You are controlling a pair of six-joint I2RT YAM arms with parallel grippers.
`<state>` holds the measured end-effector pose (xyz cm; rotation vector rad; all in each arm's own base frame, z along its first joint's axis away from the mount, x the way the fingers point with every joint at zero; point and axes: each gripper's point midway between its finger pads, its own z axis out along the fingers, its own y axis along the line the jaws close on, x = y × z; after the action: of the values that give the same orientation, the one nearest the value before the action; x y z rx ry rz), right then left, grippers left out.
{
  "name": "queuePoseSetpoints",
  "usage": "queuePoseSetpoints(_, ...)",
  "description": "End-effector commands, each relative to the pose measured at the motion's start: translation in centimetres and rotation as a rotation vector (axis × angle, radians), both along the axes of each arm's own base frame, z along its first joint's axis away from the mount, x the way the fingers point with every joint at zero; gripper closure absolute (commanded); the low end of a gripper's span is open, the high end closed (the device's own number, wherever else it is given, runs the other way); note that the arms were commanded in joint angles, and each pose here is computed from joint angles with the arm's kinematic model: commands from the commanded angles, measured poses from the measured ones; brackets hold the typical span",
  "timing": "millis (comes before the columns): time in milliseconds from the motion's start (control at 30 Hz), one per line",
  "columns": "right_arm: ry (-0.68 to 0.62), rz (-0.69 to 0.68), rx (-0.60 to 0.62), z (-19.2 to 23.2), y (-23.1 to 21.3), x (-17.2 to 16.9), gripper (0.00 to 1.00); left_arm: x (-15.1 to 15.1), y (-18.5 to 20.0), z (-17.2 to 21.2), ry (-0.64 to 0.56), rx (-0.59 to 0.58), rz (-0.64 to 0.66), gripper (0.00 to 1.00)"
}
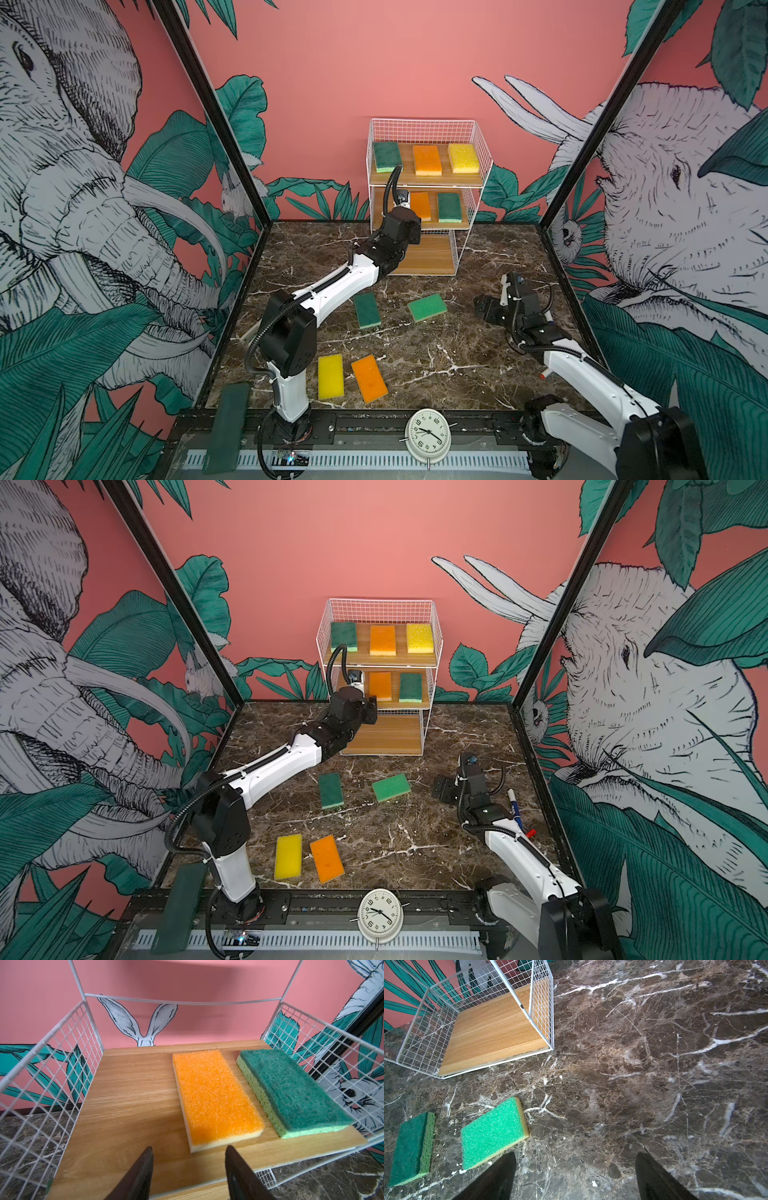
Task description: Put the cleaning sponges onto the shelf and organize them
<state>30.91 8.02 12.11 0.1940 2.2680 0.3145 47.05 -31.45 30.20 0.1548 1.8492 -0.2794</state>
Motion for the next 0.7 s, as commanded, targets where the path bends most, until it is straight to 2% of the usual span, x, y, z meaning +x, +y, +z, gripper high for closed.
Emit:
queuePoseSetpoints(0,-0.006,-0.007,-0.019,-0.1,-0.4,0.1,0.08,0.3,0.2,0.6,-0.008,-0.031,0.020,0.44)
queuePoseSetpoints(333,-0.005,-0.008,-0.025,-0.1,-0.5,0.2,0.08,1.2,2.5,0.5,-0.002,-0.022,0.089,0.44)
queuePoseSetpoints(667,-0.011,-0.007,-0.019,0.1,-0.4,0.0,0.08,0.2,1.1,1.2,-0.016,-0.043,0.001,0.45)
